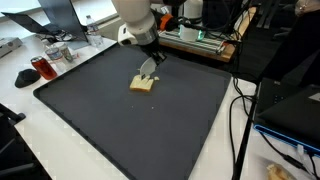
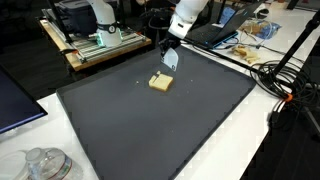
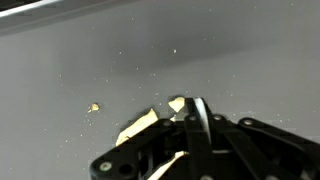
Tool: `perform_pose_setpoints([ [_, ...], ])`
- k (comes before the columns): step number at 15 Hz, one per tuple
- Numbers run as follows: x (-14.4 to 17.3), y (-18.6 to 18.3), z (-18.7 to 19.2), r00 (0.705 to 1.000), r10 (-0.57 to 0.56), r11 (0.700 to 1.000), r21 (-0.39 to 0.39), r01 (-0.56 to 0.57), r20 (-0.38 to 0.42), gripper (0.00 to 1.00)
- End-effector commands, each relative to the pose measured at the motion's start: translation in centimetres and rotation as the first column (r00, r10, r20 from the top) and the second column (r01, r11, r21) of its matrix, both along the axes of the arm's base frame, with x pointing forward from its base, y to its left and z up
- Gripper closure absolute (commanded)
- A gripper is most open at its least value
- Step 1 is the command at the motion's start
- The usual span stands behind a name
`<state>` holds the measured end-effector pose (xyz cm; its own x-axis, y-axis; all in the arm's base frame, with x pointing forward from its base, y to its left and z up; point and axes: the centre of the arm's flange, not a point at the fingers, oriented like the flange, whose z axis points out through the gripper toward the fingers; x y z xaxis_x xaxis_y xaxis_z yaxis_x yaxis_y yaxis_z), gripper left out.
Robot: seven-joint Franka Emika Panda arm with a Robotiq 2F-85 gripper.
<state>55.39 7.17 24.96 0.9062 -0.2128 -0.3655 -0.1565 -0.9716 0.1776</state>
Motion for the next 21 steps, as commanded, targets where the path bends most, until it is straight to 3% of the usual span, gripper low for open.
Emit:
perform_pose_setpoints([
  [1, 0.9, -1.3, -1.3, 0.998, 0.067, 0.998, 0.010, -0.067, -0.001, 0.99],
  [10, 2.3, -3.6, -4.3, 0.987, 0.160, 0.985, 0.069, -0.159, -0.012, 0.99],
  [21, 3.1, -3.4, -6.3, 0.988, 0.154, 0.986, 0.068, -0.151, -0.034, 0.99],
])
